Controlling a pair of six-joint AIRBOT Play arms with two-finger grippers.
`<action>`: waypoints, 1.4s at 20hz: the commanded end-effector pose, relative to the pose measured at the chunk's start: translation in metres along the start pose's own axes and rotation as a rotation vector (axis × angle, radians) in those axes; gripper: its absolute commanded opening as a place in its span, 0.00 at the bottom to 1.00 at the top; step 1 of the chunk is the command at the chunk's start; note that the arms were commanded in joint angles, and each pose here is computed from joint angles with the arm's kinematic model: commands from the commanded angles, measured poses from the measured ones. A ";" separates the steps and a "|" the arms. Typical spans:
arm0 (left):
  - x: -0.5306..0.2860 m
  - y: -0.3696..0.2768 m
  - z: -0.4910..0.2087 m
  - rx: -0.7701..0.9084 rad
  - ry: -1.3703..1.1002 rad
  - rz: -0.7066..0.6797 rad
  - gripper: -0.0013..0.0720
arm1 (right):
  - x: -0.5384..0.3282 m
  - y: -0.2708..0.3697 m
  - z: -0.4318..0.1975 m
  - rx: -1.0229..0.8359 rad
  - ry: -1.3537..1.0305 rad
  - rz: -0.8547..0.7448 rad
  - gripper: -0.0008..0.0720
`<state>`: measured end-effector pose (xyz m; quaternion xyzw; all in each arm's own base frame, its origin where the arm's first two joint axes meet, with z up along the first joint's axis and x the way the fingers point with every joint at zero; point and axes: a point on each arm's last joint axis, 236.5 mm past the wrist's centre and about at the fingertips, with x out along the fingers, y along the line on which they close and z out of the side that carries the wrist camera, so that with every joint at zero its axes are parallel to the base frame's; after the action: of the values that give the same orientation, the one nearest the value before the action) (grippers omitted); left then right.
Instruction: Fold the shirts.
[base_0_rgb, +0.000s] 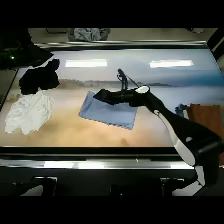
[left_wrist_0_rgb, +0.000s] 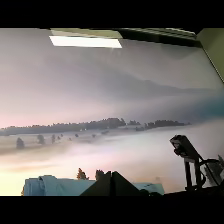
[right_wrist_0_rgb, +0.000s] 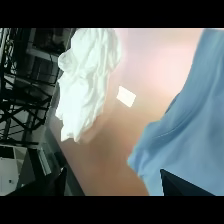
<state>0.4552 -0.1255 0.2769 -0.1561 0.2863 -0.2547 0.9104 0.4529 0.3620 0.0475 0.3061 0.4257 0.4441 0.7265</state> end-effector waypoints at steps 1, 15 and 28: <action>0.003 0.008 -0.010 0.002 0.022 0.011 0.06 | -0.051 -0.030 0.015 -0.082 0.025 -0.108 0.94; 0.004 0.066 -0.035 0.088 0.111 0.218 0.06 | -0.156 -0.165 -0.093 0.305 0.188 -0.440 0.86; 0.006 0.067 -0.040 0.133 0.129 0.214 0.06 | -0.137 -0.165 -0.089 0.255 0.168 -0.401 0.06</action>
<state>0.4612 -0.0794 0.2173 -0.0504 0.3386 -0.1835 0.9215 0.3954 0.1765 -0.0800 0.2728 0.6040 0.2575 0.7032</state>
